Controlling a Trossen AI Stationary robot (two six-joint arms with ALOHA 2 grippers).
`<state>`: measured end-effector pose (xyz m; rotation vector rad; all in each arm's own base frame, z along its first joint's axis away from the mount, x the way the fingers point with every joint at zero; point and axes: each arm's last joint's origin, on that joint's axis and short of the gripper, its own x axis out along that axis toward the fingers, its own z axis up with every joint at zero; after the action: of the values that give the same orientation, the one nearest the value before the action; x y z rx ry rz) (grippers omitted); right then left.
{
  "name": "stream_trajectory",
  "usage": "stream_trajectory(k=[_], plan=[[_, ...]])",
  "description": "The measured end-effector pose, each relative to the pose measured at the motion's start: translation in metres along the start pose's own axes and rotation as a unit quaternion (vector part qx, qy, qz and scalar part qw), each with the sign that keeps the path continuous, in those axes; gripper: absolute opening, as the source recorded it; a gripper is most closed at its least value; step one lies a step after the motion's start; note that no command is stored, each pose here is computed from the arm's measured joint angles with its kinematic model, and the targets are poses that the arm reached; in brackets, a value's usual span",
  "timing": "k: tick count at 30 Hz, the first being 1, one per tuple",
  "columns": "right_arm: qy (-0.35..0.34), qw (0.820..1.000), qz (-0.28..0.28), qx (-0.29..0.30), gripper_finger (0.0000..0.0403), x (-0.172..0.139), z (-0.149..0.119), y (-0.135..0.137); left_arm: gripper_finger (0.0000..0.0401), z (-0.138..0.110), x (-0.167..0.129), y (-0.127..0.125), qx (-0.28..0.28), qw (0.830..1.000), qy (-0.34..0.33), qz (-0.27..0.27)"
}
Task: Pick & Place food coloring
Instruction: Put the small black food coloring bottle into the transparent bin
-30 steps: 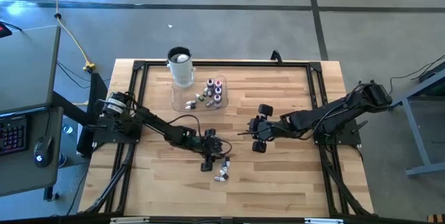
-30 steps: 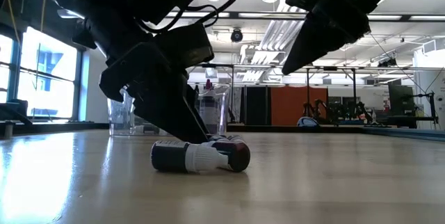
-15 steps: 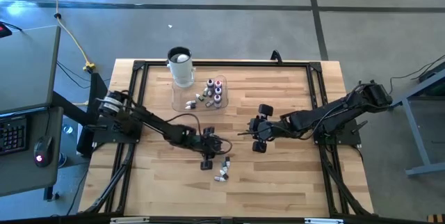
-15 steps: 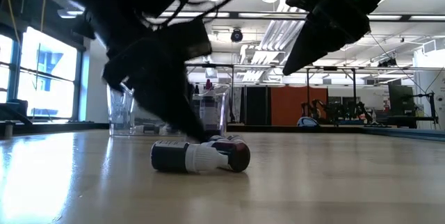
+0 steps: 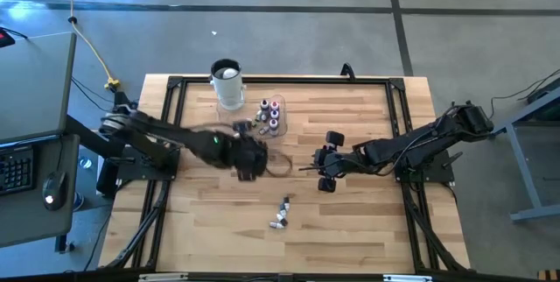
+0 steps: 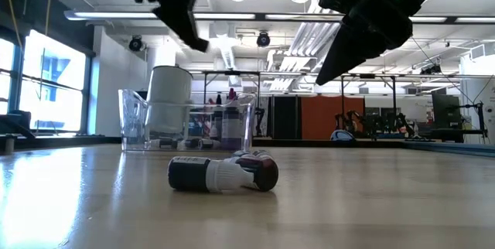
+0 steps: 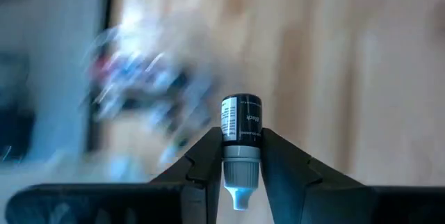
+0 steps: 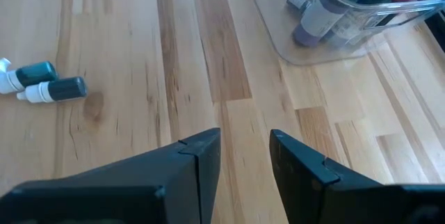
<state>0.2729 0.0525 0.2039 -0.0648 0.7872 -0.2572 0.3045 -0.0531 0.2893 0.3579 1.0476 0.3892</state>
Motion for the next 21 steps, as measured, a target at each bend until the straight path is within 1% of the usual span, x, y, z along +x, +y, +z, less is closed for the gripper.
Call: stream_trajectory(k=[1, 3, 6, 9, 11, 14, 16, 18, 20, 21], plan=[[0.001, 1.0, 0.0, 0.001, 0.0117, 0.0, 0.0, 0.0, 0.0082, -0.002, -0.003, 0.011, -0.006, 1.0, 0.015, 0.01], [0.003, 1.0, -0.001, 0.002, 0.0117, 0.0, -0.001, 0.0, 0.0082, -0.003, -0.005, 0.035, -0.04, 0.999, 0.02, 0.011], [0.005, 1.0, -0.001, 0.002, 0.0117, 0.0, -0.001, 0.0, 0.0082, -0.016, 0.006, 0.069, -0.081, 0.995, 0.066, 0.005], [0.006, 1.0, -0.001, 0.001, 0.0117, 0.0, -0.001, 0.0, 0.0083, -0.03, 0.029, 0.099, -0.131, 0.987, 0.092, -0.02], [0.009, 1.0, -0.002, 0.0, 0.0117, 0.0, -0.002, 0.0, 0.0083, -0.037, 0.049, 0.114, -0.175, 0.979, 0.081, -0.063], [0.009, 1.0, -0.002, 0.0, 0.0117, 0.0, -0.002, 0.0, 0.0083, -0.054, 0.08, 0.124, -0.223, 0.962, 0.087, -0.13], [0.008, 1.0, -0.002, 0.0, 0.0117, 0.0, -0.002, 0.0, 0.0083, -0.066, 0.101, 0.125, -0.243, 0.952, 0.092, -0.161], [0.008, 1.0, -0.003, 0.0, 0.0117, 0.0, -0.002, 0.0, 0.0083, -0.079, 0.116, 0.124, -0.256, 0.943, 0.115, -0.176], [0.008, 1.0, -0.003, 0.0, 0.0117, 0.0, -0.002, 0.0, 0.0083, -0.084, 0.13, 0.126, -0.268, 0.941, 0.112, -0.174], [0.008, 1.0, -0.003, 0.0, 0.0117, 0.0, -0.002, 0.0, 0.0083, -0.088, 0.135, 0.126, -0.271, 0.939, 0.124, -0.173]])
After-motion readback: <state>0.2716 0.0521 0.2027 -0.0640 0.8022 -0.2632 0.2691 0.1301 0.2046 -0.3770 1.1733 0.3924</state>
